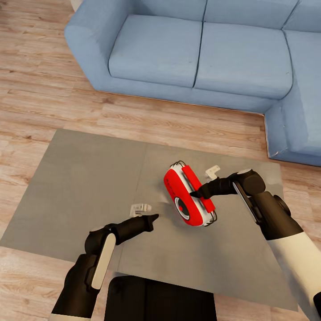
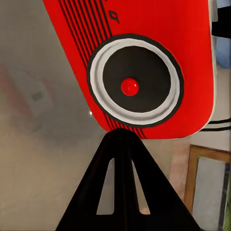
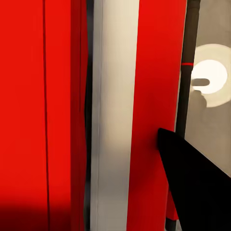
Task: Turn on the radio receiver that's on the table in the living room.
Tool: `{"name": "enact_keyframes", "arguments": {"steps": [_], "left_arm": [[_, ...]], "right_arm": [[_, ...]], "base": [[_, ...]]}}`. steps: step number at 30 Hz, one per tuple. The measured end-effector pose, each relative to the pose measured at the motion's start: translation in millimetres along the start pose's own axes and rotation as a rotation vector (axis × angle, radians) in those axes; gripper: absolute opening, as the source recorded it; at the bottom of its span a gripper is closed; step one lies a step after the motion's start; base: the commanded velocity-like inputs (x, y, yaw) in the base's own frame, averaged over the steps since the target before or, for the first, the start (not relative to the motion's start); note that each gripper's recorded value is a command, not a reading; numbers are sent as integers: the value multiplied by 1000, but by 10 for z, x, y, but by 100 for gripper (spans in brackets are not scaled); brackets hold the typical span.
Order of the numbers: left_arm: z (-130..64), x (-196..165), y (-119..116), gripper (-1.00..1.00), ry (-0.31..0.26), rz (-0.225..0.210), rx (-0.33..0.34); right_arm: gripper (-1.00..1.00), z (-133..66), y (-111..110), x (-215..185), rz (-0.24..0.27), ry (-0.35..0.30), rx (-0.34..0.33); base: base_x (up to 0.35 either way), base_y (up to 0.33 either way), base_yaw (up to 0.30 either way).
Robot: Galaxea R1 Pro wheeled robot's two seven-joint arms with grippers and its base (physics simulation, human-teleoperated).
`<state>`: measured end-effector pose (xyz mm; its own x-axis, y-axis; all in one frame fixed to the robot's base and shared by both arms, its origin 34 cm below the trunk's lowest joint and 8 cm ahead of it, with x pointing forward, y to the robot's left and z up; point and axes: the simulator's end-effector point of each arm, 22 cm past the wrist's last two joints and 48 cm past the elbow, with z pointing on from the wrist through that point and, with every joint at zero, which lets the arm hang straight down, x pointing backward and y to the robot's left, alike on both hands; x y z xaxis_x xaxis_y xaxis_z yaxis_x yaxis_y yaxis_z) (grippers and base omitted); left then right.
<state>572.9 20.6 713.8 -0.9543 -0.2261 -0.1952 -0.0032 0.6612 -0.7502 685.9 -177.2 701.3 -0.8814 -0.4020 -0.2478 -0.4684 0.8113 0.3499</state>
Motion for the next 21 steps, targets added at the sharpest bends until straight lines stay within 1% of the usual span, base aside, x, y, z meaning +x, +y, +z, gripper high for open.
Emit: {"name": "enact_keyframes", "arguments": {"steps": [15, 18, 19, 20, 21], "left_arm": [[3, -1, -8, -100, -1, -1, 2], [51, 33, -106, -100, 14, 16, 20], [81, 47, -176, -100, 22, 28, 33], [134, 52, -325, -100, 32, 46, 65], [152, 47, -387, -100, 34, 50, 80]], "right_arm": [[-100, 4, 25, -4, -2, 0, -8], [-100, 3, 43, -9, 1, -2, -15], [-100, 3, 42, -8, 1, -2, -15], [-100, 4, 44, -8, 1, -3, -17], [-100, 4, 49, -9, 2, -3, -19]], "base": [[0, 0, 0], [0, 0, 0], [0, 0, 0], [0, 0, 0], [0, 0, 0]]}}
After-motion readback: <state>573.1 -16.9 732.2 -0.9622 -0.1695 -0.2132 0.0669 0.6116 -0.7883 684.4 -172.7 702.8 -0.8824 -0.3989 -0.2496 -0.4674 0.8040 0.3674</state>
